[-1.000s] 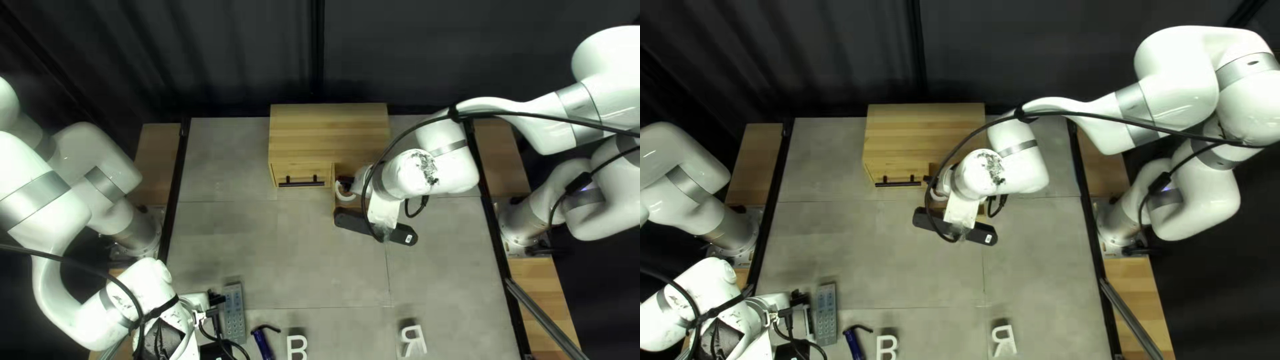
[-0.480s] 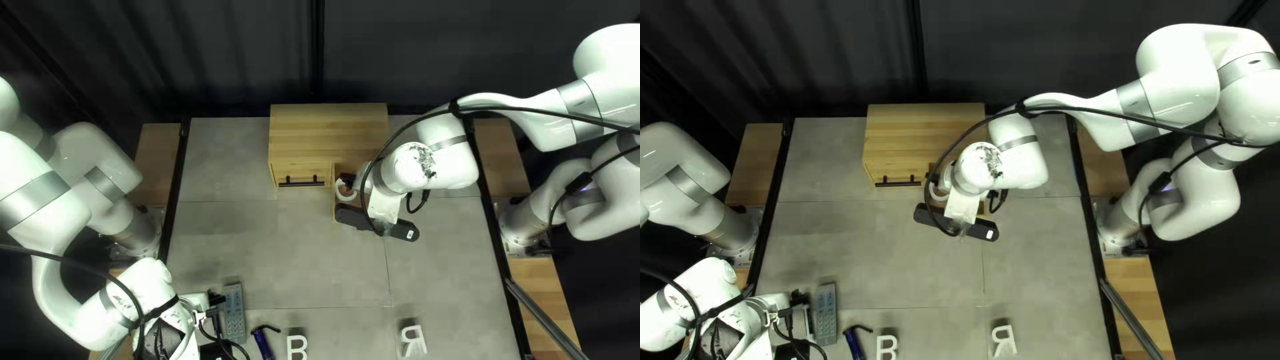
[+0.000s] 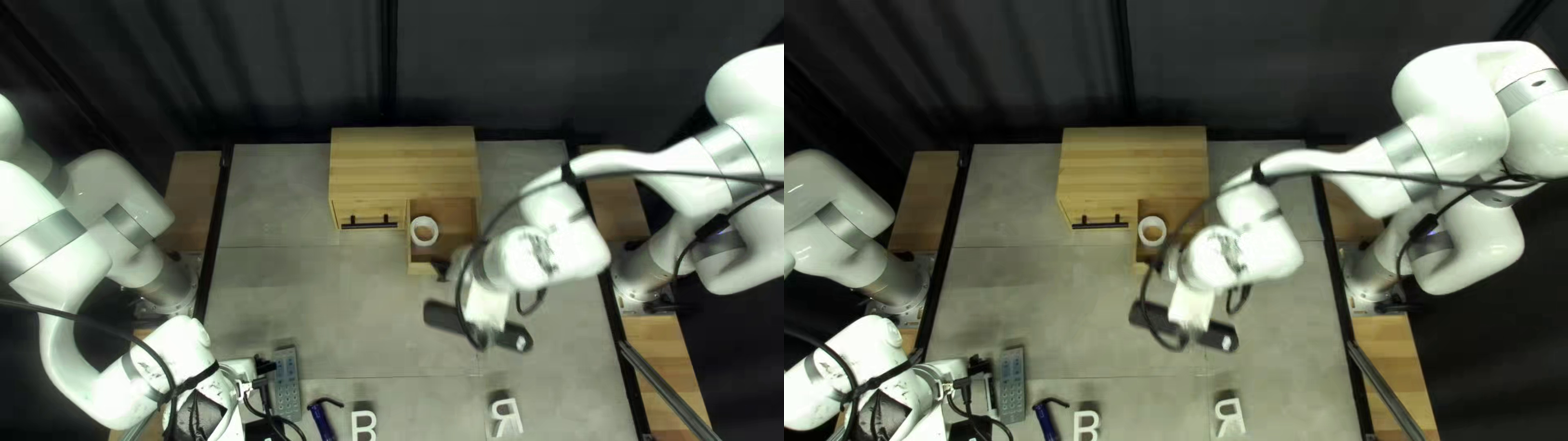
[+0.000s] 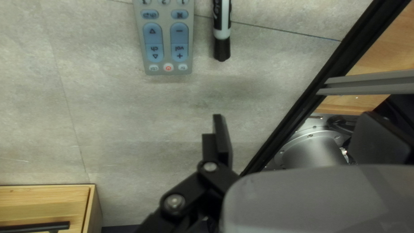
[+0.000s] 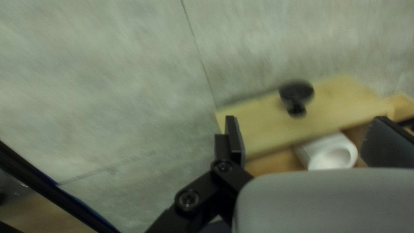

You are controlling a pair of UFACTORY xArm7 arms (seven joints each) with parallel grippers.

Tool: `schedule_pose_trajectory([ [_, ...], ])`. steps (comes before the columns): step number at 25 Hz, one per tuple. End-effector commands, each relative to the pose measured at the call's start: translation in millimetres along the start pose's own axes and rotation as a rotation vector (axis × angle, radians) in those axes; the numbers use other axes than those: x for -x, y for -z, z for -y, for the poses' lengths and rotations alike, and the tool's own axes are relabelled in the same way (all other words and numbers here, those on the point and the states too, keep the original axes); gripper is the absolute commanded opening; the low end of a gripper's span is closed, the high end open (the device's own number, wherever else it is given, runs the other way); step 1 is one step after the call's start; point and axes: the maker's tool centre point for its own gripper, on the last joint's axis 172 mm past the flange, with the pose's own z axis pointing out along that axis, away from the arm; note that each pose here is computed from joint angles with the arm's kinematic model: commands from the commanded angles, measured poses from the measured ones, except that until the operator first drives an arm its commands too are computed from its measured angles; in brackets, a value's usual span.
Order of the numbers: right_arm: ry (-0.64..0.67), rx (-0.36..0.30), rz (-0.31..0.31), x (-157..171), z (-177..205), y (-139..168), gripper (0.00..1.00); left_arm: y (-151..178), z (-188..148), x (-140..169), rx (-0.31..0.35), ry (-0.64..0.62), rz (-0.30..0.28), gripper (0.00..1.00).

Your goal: Open drawers and place objects into drawer and close

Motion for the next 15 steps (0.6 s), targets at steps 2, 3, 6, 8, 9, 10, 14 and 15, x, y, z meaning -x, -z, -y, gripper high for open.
schedule_pose_trajectory([
  [2, 0.03, -0.004, -0.031, -71.8, 50.9, 1.7, 1.0, 0.0, 0.0, 0.0, 0.0, 0.0, 0.0, 1.0],
  [3, 0.033, 0.0, -0.036, -83.9, 58.2, 3.4, 1.0, 0.0, 0.0, 0.0, 0.0, 0.0, 0.0, 1.0],
  [6, 0.04, -0.002, -0.048, -120.3, 76.5, 2.7, 1.0, 0.0, 0.0, 0.0, 0.0, 0.0, 0.0, 1.0],
  [8, 0.031, -0.01, -0.053, -136.4, 85.4, 2.3, 1.0, 0.0, 0.0, 0.0, 0.0, 0.0, 0.0, 1.0],
  [9, 0.021, -0.013, -0.052, -140.8, 88.5, 2.8, 1.0, 0.0, 0.0, 0.0, 0.0, 0.0, 0.0, 1.0],
  [10, -0.006, -0.021, -0.046, -143.7, 92.4, 3.7, 1.0, 0.0, 0.0, 0.0, 0.0, 0.0, 0.0, 1.0],
  [14, -0.057, -0.033, -0.026, -140.3, 94.7, 5.4, 1.0, 0.0, 0.0, 0.0, 0.0, 0.0, 0.0, 1.0],
  [15, -0.057, -0.033, -0.026, -140.3, 94.7, 5.4, 1.0, 0.0, 0.0, 0.0, 0.0, 0.0, 0.0, 1.0],
])
